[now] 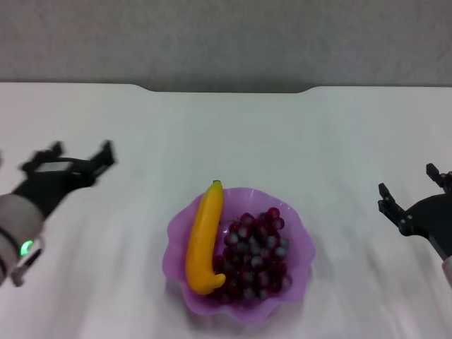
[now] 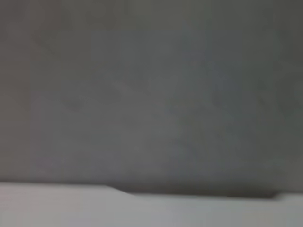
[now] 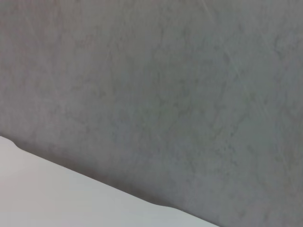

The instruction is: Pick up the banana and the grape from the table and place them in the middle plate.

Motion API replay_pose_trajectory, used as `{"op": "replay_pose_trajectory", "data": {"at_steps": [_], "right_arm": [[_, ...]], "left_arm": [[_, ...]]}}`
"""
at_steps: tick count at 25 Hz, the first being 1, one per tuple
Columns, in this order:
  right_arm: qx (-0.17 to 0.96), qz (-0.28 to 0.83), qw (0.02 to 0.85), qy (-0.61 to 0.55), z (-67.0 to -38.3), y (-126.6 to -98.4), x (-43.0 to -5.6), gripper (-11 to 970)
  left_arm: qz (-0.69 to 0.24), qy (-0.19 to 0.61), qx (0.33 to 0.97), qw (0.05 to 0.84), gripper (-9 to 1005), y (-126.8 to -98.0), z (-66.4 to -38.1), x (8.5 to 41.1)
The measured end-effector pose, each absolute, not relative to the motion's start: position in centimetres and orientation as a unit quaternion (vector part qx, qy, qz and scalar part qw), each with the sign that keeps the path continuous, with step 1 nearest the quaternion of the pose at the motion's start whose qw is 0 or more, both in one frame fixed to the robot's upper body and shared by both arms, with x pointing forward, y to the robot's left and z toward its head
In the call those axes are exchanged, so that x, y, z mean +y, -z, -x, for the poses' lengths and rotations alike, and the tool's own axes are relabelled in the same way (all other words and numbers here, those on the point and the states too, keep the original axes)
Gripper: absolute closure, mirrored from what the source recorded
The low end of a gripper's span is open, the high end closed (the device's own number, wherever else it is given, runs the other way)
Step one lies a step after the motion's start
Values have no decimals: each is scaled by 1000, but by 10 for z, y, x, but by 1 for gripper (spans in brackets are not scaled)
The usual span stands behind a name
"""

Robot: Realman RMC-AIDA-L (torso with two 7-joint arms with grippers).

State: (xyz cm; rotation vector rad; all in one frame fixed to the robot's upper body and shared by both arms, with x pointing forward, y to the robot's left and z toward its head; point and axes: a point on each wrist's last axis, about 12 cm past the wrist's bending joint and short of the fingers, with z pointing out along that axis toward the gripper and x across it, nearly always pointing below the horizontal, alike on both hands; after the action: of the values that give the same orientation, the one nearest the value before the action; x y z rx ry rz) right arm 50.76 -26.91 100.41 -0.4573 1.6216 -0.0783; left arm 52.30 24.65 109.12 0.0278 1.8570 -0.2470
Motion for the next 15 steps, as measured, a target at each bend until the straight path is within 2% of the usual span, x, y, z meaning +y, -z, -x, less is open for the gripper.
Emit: {"op": "replay_pose_trajectory", "data": {"at_steps": [5, 8, 15], "right_arm": [[721, 192, 665, 19, -507, -1004, -267, 75], [725, 177, 666, 3, -509, -1005, -267, 75], [724, 164, 670, -12, -509, -1006, -266, 75]], "left_arm": [[-3, 9, 760, 650, 101, -1070, -507, 271], [-16, -22, 734, 679, 101, -1051, -497, 276], [-30, 15, 684, 729, 101, -1022, -480, 290]]}}
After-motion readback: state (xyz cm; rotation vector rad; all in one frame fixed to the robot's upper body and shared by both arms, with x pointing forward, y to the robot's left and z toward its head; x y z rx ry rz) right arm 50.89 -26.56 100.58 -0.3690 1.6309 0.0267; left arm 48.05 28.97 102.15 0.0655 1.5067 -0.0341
